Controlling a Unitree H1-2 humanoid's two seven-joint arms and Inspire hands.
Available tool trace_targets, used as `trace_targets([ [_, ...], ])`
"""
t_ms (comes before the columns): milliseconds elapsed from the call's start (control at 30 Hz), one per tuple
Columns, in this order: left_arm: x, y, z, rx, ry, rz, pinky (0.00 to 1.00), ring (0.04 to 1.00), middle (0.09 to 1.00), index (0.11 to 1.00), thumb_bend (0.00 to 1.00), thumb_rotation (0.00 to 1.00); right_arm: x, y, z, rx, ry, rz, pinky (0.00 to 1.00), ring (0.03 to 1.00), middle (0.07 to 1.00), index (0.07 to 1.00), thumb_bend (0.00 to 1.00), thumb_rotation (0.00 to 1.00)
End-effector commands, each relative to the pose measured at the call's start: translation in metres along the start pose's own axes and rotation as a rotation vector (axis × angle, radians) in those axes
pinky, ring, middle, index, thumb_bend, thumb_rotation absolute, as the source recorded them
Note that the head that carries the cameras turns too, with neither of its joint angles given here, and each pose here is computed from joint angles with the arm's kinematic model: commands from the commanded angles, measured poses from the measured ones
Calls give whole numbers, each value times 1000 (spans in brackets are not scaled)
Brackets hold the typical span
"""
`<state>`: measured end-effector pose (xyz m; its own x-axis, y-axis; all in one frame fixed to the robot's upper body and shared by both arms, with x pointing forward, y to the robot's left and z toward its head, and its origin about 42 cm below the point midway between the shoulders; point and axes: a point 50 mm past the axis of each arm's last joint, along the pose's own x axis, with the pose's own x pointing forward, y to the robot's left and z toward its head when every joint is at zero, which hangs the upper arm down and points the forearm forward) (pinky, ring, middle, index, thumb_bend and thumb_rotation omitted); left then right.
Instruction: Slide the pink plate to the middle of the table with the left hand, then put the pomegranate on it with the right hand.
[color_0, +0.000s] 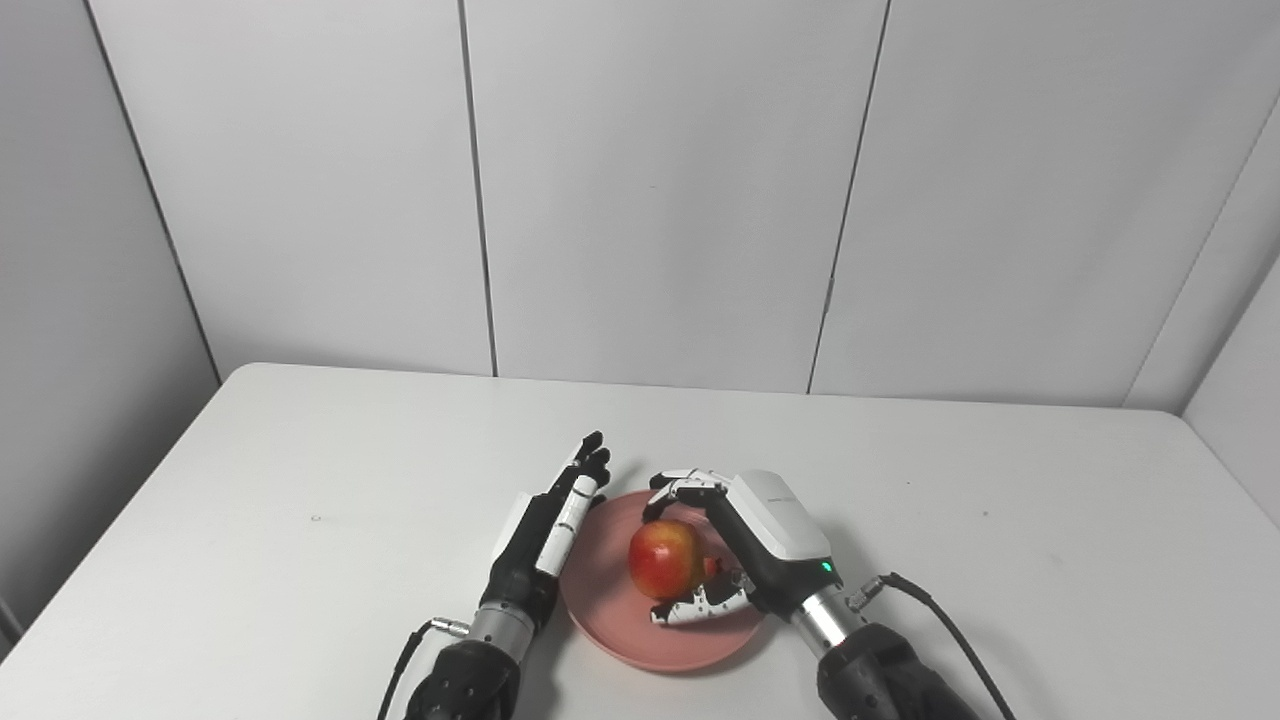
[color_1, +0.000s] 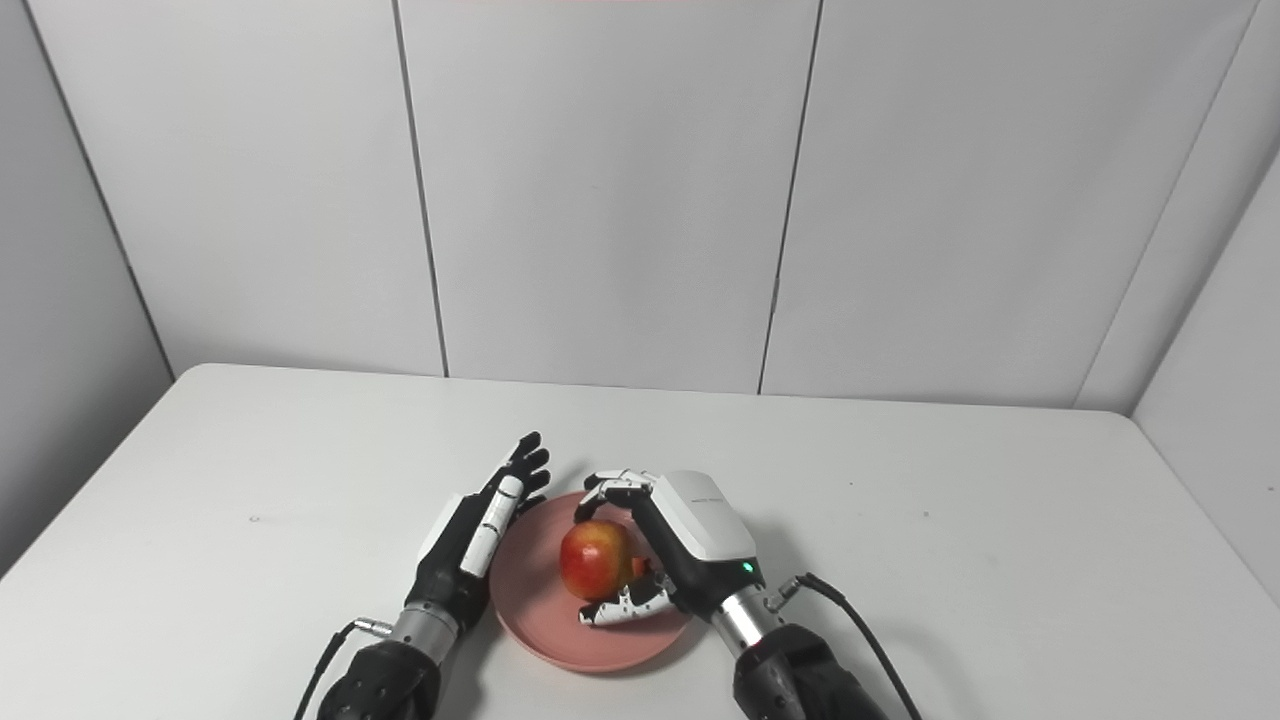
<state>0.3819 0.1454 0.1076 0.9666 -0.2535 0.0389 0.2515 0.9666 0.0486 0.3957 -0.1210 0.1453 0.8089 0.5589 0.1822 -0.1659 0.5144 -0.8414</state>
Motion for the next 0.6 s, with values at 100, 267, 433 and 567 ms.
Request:
trace_targets([
  [100, 2, -3, 5, -19, -16, -10, 944, 967, 983, 970, 523, 1000, 12, -23, 10, -44, -71, -2, 934, 943, 920, 802, 644, 670],
  [267, 2, -4, 4, -38, -18, -8, 938, 970, 986, 971, 521, 1000, 9, -24, 10, -23, -63, 25, 1000, 999, 976, 883, 658, 779],
  [433, 1, -4, 5, -36, -15, -7, 932, 967, 981, 964, 521, 1000, 6, -24, 10, 18, -75, 25, 1000, 1000, 992, 923, 656, 782],
  [567, 1, -4, 6, -17, -15, -7, 928, 968, 982, 963, 520, 1000, 2, -26, 11, 93, -86, -9, 1000, 1000, 1000, 957, 657, 809],
])
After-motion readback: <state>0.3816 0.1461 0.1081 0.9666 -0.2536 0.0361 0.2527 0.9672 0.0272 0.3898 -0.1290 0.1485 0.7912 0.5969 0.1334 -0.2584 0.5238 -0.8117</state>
